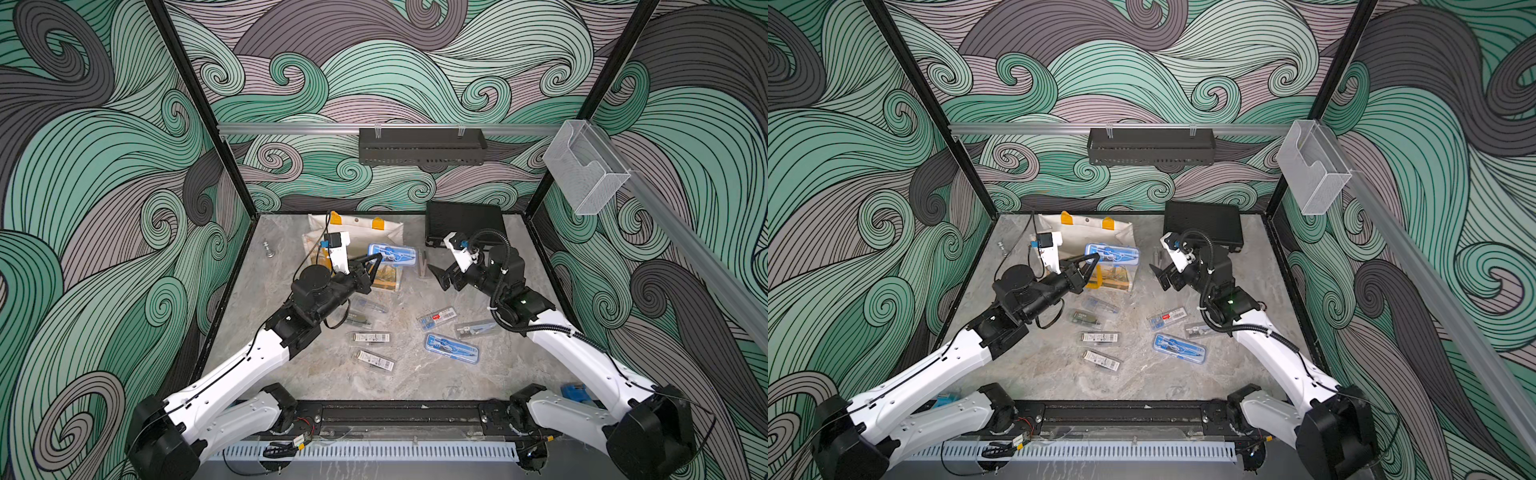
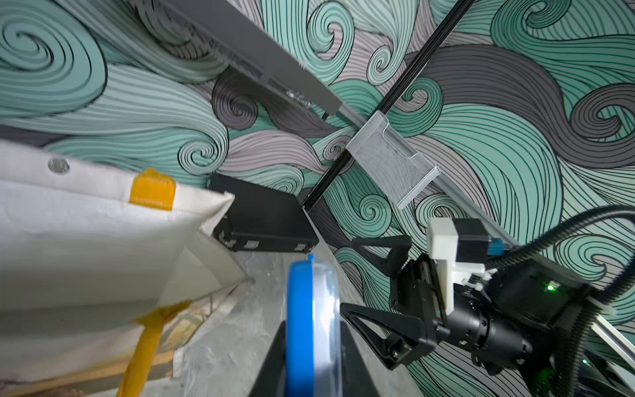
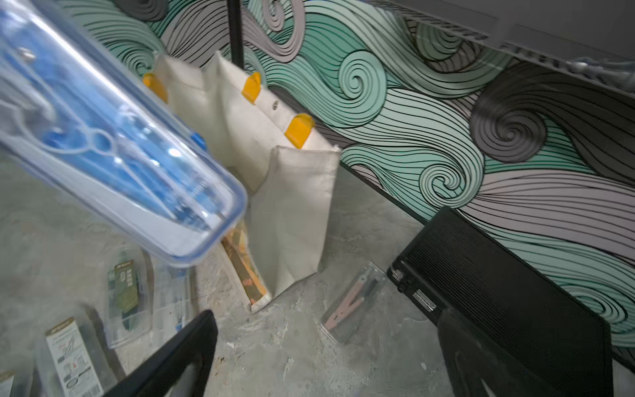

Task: Put the compass set into the canvas bag
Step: Place the compass set in the canvas bag.

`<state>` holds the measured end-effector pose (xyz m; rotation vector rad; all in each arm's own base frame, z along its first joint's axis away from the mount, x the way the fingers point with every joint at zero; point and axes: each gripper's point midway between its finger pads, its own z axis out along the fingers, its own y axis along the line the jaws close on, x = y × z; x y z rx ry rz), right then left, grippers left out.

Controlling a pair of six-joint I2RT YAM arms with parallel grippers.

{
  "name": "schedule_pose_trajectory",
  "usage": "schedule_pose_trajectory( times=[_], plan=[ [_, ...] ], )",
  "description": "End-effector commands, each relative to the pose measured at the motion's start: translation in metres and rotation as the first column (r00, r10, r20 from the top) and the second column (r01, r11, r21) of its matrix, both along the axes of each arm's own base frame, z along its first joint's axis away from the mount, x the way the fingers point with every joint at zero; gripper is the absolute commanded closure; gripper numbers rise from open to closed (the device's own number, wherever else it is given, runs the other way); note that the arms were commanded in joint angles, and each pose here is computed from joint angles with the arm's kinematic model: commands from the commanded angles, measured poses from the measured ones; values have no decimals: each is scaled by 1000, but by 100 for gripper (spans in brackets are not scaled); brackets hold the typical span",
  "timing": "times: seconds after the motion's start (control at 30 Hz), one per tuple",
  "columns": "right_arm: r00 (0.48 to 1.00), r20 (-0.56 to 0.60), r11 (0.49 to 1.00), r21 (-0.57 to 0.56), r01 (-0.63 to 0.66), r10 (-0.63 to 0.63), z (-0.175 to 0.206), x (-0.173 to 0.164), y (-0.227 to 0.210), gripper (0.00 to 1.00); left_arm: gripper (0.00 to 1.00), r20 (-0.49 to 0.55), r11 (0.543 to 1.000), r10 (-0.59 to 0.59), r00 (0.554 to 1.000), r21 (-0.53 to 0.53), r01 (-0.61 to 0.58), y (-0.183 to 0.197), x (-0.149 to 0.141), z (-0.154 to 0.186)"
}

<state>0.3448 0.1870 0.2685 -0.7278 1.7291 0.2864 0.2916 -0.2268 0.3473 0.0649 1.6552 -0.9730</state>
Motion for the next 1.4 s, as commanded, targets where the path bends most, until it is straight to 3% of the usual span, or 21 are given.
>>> schedule_pose_trajectory(
  times=[0.0, 0.13, 0.3, 0.4, 0.53, 0.67, 0.9, 1.37],
  plan=[
    [974, -118, 975, 83, 205, -195, 2, 19, -26, 0, 97, 94, 993, 102, 990, 51, -107, 22, 6, 34],
    [941, -220, 963, 33, 269, -255, -26, 29, -36, 0, 96, 120, 964, 223, 967, 121, -237, 44, 18, 43],
    [927, -283, 968, -25, 249, -245, -55, 29, -34, 1, 96, 75, 861, 426, 902, 273, -429, 84, 46, 23],
    [921, -299, 968, -54, 244, -249, -68, 28, -35, 0, 96, 32, 817, 483, 875, 343, -464, 99, 61, 3],
    [915, -314, 968, -91, 235, -252, -84, 26, -37, 0, 96, -11, 777, 520, 854, 420, -468, 106, 80, -25],
    [911, -329, 968, -109, 226, -250, -93, 23, -37, 0, 96, -50, 767, 513, 857, 475, -432, 100, 95, -52],
    [923, -345, 985, -63, 159, -171, -96, 14, -26, 0, 95, -112, 715, 540, 834, 585, -384, 97, 113, -86],
    [874, -426, 972, -82, 220, -233, -116, 26, -28, 0, 95, -212, 686, 584, 784, 645, -336, 95, 129, -122]
  ],
)
